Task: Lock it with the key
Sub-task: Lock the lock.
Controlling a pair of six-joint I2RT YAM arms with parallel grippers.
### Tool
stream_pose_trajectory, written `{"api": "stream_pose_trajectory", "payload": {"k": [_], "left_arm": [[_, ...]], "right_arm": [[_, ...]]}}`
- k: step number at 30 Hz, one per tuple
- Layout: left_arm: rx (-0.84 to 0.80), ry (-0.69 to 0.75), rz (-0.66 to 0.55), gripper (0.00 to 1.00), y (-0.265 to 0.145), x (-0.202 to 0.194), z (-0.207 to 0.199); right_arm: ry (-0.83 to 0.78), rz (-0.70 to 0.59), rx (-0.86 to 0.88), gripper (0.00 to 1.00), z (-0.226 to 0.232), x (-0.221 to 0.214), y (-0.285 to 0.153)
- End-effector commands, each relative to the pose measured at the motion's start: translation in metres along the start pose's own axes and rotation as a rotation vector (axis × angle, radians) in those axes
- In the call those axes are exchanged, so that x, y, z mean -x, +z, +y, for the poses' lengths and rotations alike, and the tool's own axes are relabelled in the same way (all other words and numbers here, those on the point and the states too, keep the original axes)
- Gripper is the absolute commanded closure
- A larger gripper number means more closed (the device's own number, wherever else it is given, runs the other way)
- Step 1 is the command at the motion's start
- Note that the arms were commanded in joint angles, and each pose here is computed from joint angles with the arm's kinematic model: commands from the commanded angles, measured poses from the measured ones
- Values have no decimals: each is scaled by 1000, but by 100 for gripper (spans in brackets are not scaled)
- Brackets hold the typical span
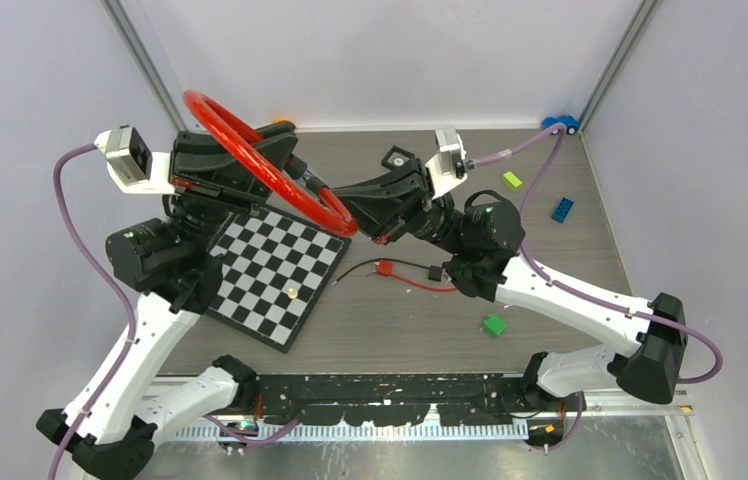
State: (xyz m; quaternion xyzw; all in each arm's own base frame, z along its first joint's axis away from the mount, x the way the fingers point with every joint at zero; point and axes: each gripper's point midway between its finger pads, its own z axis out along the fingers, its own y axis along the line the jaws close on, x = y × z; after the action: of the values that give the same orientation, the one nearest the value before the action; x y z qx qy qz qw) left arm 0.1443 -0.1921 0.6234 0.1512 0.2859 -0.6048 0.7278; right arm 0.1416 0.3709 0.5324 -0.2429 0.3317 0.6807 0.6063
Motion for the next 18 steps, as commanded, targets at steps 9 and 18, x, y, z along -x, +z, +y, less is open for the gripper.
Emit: {"api": "stream_pose_trajectory", "payload": {"k": [9,18], "left_arm": [[-157,-48,5,100,6,-8,-20],[-193,-60,10,100,9,-10,-22]], "right_arm": [[73,-79,180,99,34,37,10],[155,-55,272,99,44,40,8]]}}
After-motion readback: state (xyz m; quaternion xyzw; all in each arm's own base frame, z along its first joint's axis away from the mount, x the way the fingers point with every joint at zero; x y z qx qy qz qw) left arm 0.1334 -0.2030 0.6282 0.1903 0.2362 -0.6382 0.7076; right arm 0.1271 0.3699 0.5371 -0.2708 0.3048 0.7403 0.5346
